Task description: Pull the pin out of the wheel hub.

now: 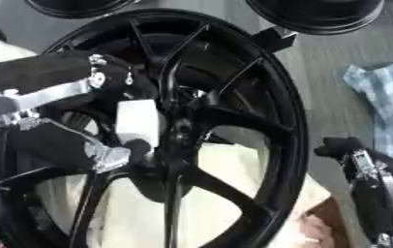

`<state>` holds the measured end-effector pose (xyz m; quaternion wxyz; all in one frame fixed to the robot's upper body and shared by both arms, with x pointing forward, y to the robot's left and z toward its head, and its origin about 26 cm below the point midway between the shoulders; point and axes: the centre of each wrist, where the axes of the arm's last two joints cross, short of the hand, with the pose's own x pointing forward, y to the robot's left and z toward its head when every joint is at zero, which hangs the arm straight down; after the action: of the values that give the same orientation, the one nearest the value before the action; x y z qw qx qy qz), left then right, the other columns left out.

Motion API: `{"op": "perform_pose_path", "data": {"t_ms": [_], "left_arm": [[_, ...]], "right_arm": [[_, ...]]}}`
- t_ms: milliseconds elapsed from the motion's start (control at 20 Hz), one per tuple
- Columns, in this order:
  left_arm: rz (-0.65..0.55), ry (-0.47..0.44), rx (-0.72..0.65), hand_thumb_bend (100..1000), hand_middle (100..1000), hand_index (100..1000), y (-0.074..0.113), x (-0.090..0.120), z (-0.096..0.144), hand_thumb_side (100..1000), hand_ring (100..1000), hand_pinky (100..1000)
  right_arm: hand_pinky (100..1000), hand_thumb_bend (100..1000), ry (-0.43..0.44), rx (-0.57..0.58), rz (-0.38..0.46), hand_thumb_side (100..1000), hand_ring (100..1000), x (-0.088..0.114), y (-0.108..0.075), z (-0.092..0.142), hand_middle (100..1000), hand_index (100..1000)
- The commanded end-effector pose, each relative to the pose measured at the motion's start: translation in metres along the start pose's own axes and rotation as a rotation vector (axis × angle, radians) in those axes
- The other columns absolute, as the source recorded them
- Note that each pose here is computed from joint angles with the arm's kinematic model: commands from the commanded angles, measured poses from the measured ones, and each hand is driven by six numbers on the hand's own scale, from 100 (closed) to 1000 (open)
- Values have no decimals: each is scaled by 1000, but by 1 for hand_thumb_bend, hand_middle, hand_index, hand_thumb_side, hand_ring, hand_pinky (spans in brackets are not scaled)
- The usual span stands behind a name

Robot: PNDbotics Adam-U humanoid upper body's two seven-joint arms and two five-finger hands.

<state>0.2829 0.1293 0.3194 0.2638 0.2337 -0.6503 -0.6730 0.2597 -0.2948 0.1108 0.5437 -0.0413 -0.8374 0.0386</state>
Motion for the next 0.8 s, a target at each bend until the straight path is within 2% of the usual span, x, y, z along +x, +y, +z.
{"op": "perform_pose_path", "data": {"t_ms": [50, 200, 350, 550, 800], "left_arm": [[-32, 3, 21, 283, 679, 842, 9, 3, 3, 496, 811, 844], [-31, 7, 14, 232, 638, 817, 8, 3, 3, 432, 798, 836], [-21, 10, 12, 208, 597, 786, 8, 3, 2, 415, 783, 825], [0, 13, 5, 160, 517, 675, 8, 3, 3, 370, 736, 800], [18, 18, 10, 116, 467, 552, 10, 2, 4, 248, 679, 765]], "right_arm": [[1000, 100, -25, 3, 5, 836, 740, 7, -1, -2, 605, 713], [1000, 100, -25, 5, 2, 837, 740, 7, -1, -2, 605, 713], [1000, 100, -24, 3, 1, 838, 740, 7, -1, -2, 605, 713], [1000, 100, -22, 1, 0, 838, 740, 7, -1, -1, 605, 714], [1000, 100, -21, 2, 0, 835, 740, 6, -1, -1, 606, 714]]}}
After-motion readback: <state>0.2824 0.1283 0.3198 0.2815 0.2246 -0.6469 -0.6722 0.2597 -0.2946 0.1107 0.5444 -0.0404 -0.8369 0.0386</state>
